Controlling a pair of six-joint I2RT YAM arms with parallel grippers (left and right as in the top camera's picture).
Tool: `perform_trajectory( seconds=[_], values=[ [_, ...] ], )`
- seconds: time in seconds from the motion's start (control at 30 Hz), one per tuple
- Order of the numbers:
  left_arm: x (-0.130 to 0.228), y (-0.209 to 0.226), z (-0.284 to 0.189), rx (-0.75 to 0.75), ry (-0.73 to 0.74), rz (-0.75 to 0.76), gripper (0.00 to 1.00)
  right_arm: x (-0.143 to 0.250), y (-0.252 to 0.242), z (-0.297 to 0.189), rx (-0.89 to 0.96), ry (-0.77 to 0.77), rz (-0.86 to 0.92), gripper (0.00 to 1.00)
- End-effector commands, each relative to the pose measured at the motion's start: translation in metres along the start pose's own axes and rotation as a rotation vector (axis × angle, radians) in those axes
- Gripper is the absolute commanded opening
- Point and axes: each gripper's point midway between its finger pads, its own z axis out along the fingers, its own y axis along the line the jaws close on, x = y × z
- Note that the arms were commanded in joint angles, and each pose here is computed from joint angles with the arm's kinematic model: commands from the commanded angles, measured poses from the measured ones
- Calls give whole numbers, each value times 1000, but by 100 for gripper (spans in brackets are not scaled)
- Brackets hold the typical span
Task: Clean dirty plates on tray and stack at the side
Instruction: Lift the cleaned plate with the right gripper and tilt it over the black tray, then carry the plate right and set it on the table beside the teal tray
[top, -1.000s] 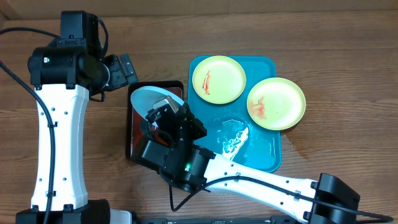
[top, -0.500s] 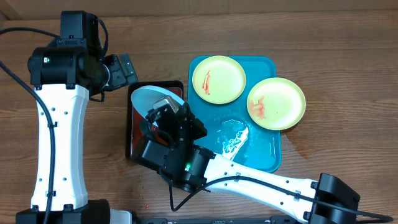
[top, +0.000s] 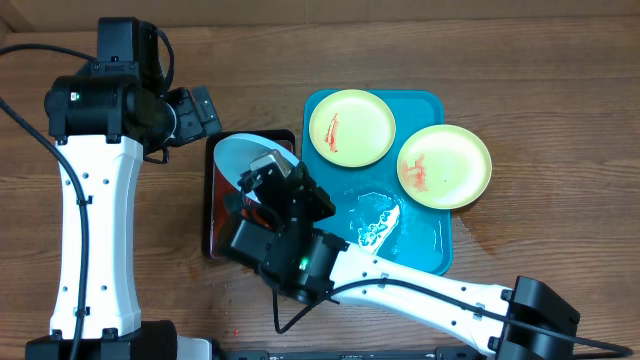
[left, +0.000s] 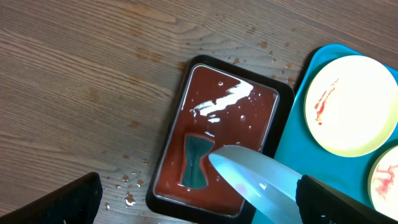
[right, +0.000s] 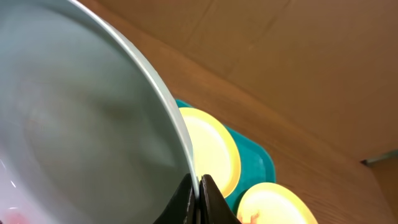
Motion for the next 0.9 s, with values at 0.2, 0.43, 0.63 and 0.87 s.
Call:
perform_trajectory(
  seconds=[0.2, 0.43, 0.63, 0.87],
  values=[
    [-6, 3, -11, -2, -39, 12, 100, 0, -2, -1, -60, 40, 30, 4],
    [-6, 3, -11, -2, -39, 12, 100, 15, 5, 14, -147, 151, 215, 4],
    [-6, 3, -11, -1, -40, 12, 100, 13, -17, 35, -294, 329, 562, 4],
    [-6, 3, -11, -2, -39, 12, 100, 7, -142, 69, -414, 452, 903, 4]
  ],
)
